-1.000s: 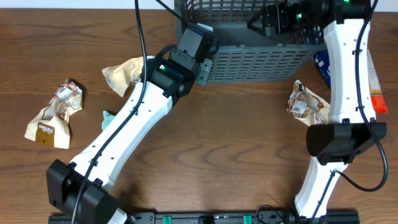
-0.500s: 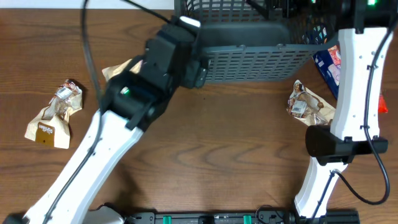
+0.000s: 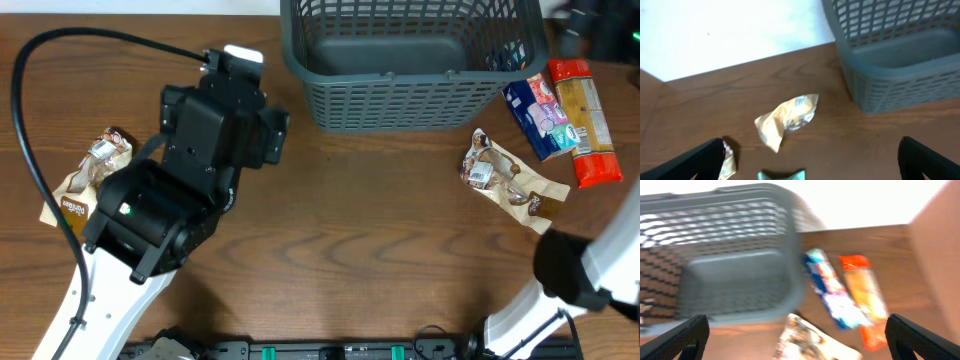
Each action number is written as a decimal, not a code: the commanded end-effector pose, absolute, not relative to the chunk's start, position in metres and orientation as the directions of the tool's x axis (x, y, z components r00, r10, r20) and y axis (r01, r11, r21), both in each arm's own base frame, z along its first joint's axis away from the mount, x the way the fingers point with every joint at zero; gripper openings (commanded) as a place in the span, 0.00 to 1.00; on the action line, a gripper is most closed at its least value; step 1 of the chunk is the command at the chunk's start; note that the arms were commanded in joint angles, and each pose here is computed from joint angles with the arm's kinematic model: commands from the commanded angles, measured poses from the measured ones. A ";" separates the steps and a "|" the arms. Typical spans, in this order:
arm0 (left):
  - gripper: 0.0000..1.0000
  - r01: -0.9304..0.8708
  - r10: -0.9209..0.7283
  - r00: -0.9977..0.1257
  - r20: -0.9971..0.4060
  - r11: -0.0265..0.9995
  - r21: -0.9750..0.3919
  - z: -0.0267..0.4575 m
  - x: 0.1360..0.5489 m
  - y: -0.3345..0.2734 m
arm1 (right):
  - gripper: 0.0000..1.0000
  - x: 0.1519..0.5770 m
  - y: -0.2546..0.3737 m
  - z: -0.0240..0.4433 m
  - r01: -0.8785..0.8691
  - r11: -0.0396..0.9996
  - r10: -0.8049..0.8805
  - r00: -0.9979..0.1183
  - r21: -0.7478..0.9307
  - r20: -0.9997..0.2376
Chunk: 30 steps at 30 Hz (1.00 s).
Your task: Pack container
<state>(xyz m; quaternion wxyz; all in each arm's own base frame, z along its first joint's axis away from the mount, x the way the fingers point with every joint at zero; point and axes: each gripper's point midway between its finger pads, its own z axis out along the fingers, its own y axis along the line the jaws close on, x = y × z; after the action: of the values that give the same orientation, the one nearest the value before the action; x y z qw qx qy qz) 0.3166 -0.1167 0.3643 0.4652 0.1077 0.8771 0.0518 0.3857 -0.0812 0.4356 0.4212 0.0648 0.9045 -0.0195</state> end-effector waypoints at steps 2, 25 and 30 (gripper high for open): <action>0.99 0.121 0.253 -0.555 -0.793 0.967 0.224 0.366 0.312 -0.107 | 0.99 0.343 -0.120 0.449 0.223 0.970 0.072 -0.641 -0.095 -0.764; 0.99 -0.021 0.285 -0.583 -0.761 0.931 0.364 0.368 0.308 -0.071 | 0.99 0.392 -0.215 0.256 -0.149 0.988 -0.151 -0.904 -0.037 -0.400; 0.99 -0.020 0.286 -0.585 -0.759 0.930 0.366 0.367 0.307 -0.071 | 0.99 0.409 -0.232 0.195 -0.121 0.993 -0.114 -0.945 0.002 -0.306</action>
<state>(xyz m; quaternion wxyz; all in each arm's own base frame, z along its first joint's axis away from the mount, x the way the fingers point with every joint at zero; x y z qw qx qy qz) 0.3081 -0.0762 0.3597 0.4434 0.0814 0.8782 0.1599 0.4068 -0.2237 0.2185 0.1813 -0.0549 0.9818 0.0145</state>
